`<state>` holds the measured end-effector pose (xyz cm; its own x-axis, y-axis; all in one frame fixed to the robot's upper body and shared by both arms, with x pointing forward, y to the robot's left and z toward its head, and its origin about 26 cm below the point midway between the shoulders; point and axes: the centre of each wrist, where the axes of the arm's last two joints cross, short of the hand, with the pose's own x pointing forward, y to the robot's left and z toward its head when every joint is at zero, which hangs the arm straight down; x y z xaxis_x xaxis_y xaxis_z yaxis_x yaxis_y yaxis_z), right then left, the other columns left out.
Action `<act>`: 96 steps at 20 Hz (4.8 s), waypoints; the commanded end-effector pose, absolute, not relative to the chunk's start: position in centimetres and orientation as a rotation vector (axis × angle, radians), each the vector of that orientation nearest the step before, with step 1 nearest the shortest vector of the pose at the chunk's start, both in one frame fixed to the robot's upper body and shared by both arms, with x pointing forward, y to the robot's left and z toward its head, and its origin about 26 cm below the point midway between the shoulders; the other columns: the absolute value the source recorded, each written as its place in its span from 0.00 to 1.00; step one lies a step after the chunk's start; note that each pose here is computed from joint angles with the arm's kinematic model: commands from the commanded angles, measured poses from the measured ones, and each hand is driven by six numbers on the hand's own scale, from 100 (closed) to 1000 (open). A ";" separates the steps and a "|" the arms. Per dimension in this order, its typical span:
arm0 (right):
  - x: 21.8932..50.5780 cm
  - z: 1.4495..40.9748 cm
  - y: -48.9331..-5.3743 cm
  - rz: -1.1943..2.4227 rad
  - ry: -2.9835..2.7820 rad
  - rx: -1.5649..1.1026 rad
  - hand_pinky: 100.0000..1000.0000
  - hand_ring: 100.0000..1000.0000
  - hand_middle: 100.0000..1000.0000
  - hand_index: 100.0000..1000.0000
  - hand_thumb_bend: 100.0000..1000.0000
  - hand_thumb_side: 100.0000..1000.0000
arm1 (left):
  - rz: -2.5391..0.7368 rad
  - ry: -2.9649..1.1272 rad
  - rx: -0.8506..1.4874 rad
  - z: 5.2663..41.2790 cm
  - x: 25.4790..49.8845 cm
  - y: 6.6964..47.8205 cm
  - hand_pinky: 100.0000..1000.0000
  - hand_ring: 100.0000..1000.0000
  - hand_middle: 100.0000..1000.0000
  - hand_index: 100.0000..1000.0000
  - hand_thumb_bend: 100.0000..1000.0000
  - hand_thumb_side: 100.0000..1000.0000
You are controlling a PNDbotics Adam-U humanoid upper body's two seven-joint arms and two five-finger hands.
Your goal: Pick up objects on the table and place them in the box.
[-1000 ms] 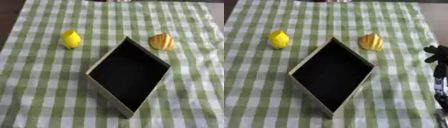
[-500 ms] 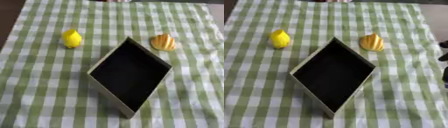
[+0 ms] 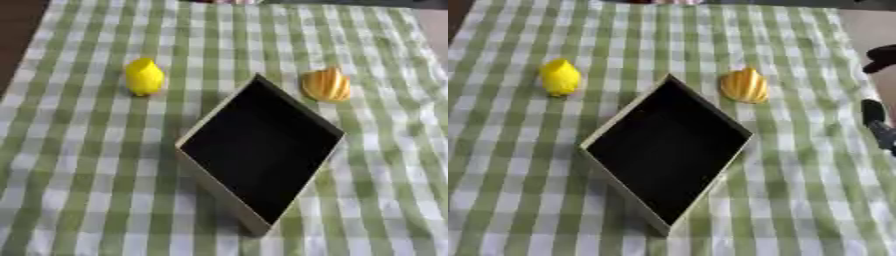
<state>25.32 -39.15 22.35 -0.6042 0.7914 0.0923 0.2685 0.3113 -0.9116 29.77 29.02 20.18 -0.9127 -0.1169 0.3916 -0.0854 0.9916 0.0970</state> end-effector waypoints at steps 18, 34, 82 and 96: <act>28.4 26.1 -37.6 1.569 -1.743 -0.990 0.89 0.89 0.78 0.91 0.00 0.10 | -0.187 -2.760 0.079 21.5 29.8 28.4 0.75 0.59 0.65 0.84 0.00 0.57; 31.7 27.3 -38.1 1.546 -1.704 -0.865 0.92 0.91 0.72 0.91 0.00 0.02 | -0.237 -2.771 0.022 22.2 30.1 27.6 0.75 0.58 0.65 0.84 0.00 0.57; 33.9 25.9 -39.0 1.586 -1.514 -1.157 0.94 0.94 0.83 0.93 0.06 0.28 | -0.290 -2.763 -0.003 22.6 30.3 26.8 0.76 0.57 0.65 0.84 0.00 0.58; 34.1 25.7 -39.1 1.602 -1.469 -1.197 0.91 0.90 0.68 0.80 0.06 0.30 | -0.288 -2.761 -0.003 22.6 30.3 26.7 0.76 0.56 0.65 0.84 0.00 0.58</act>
